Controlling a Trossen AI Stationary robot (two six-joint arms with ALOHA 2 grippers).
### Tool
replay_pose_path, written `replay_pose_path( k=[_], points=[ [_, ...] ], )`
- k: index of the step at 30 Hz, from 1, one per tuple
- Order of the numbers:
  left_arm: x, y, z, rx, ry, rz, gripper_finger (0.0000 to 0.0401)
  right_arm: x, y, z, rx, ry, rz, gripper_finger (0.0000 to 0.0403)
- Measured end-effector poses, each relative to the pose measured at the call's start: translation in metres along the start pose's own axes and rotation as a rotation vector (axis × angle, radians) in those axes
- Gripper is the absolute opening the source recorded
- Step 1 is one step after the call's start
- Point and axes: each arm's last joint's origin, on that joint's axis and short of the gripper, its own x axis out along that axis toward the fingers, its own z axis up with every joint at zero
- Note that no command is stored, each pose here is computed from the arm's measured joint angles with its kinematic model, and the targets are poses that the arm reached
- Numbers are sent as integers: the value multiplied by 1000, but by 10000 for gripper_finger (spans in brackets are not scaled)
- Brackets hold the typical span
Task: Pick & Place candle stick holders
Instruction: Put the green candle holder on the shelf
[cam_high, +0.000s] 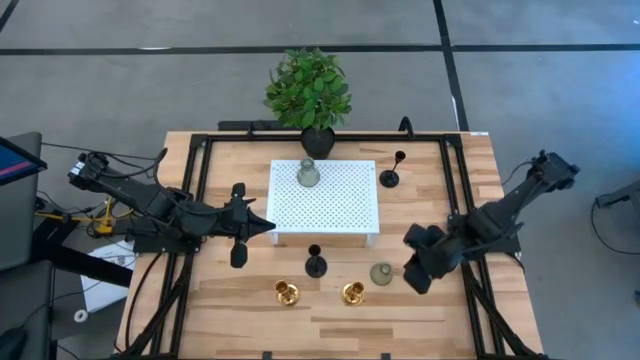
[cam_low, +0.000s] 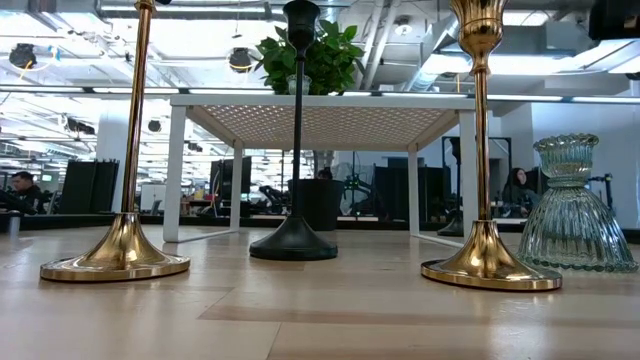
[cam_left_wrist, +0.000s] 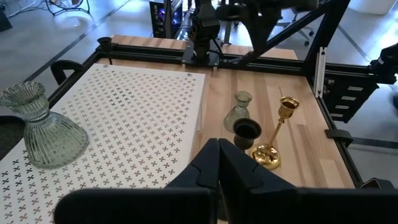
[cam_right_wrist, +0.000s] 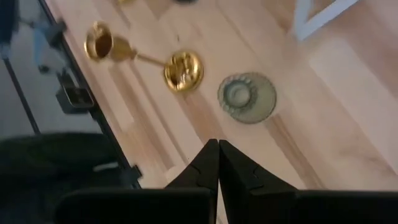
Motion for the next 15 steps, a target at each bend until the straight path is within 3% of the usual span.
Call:
replay_pose_path(
  k=[6, 15],
  points=[
    [0, 0, 0, 0, 0, 0, 3, 20, 8, 2, -58, 7, -44, 0],
    [0, 0, 0, -3, 0, 0, 3, 52, 4, 13, 4, 34, -188, 8]
  ],
)
